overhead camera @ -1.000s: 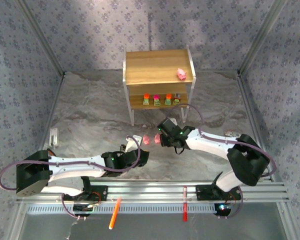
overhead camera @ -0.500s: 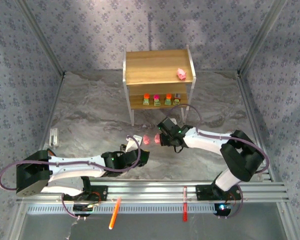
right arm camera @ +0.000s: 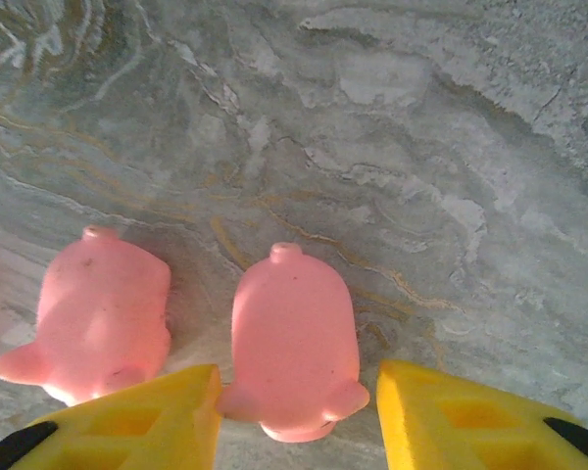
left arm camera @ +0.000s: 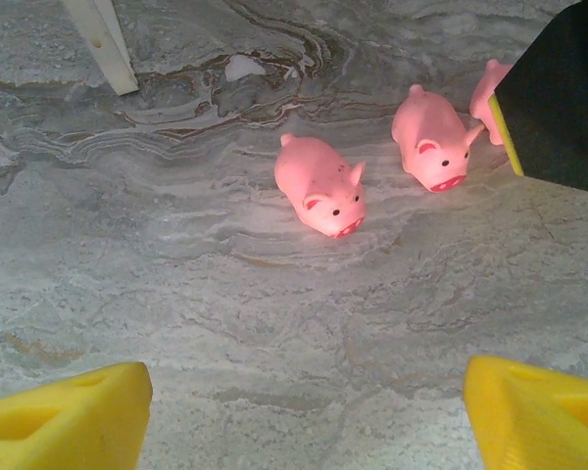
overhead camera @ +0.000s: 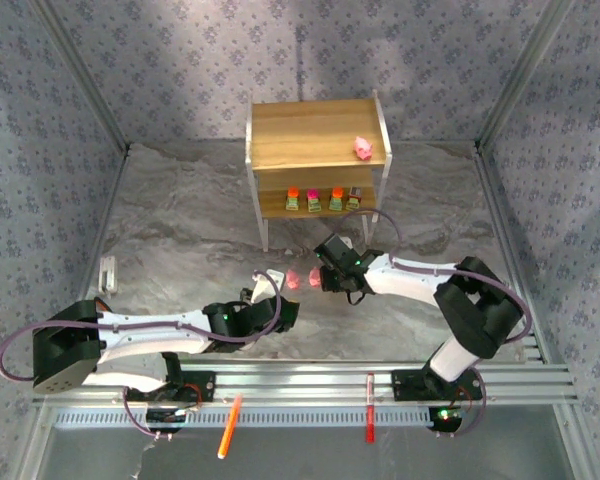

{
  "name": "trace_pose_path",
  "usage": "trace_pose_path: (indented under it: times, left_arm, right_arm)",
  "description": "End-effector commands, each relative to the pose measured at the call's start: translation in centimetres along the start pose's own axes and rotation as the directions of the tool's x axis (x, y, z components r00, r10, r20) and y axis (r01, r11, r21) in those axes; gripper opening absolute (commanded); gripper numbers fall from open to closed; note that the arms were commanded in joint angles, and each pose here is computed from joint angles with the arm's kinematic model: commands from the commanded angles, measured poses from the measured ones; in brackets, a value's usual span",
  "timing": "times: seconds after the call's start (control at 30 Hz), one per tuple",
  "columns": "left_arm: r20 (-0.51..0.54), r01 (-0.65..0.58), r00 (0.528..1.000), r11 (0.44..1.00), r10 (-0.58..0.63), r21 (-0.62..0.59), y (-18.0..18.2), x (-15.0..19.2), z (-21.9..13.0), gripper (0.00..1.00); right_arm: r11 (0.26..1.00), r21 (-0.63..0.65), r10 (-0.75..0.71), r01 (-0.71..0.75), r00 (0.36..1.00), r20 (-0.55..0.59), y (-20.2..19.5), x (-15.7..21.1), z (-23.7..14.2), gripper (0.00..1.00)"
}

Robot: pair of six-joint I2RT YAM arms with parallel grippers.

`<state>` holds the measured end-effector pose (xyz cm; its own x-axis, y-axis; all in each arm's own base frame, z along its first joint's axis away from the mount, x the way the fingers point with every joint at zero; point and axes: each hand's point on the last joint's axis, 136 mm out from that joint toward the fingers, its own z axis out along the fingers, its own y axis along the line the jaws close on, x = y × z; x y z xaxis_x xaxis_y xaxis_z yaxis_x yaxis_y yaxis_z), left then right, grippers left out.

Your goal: Place and organize the plastic toys onto the shelf

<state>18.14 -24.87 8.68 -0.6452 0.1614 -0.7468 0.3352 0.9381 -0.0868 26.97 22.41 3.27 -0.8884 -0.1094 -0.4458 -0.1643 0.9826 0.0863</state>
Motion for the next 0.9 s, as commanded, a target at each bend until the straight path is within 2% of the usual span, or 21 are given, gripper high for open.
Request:
trace_pose_path:
  times: [0.0, 0.27, 0.67, 0.87]
  left_arm:
    - [0.006, 0.002, 1.000, 1.000, -0.002, 0.013, -0.3, -0.1, 0.2, 0.83]
    - [0.008, -0.014, 1.000, 0.998, 0.014, 0.069, -1.4, -0.3, 0.2, 0.83]
    - [0.006, -0.020, 1.000, 0.992, 0.019, 0.126, -2.2, -0.1, 0.0, 0.83]
    - [0.005, -0.019, 1.000, 0.991, 0.018, 0.129, -2.2, 0.0, 0.0, 0.83]
  right_arm:
    - [1.000, 0.002, -0.008, 0.008, 1.000, -0.006, 0.1, -0.3, 0.4, 0.46]
    - [1.000, 0.000, -0.007, 0.007, 1.000, -0.004, 0.2, -0.5, 0.6, 0.41]
    - [1.000, 0.008, -0.013, 0.013, 1.000, 0.001, 0.0, -0.9, 0.7, 0.40]
    - [1.000, 0.014, -0.021, 0.021, 1.000, -0.002, 0.0, -0.9, 0.6, 0.33]
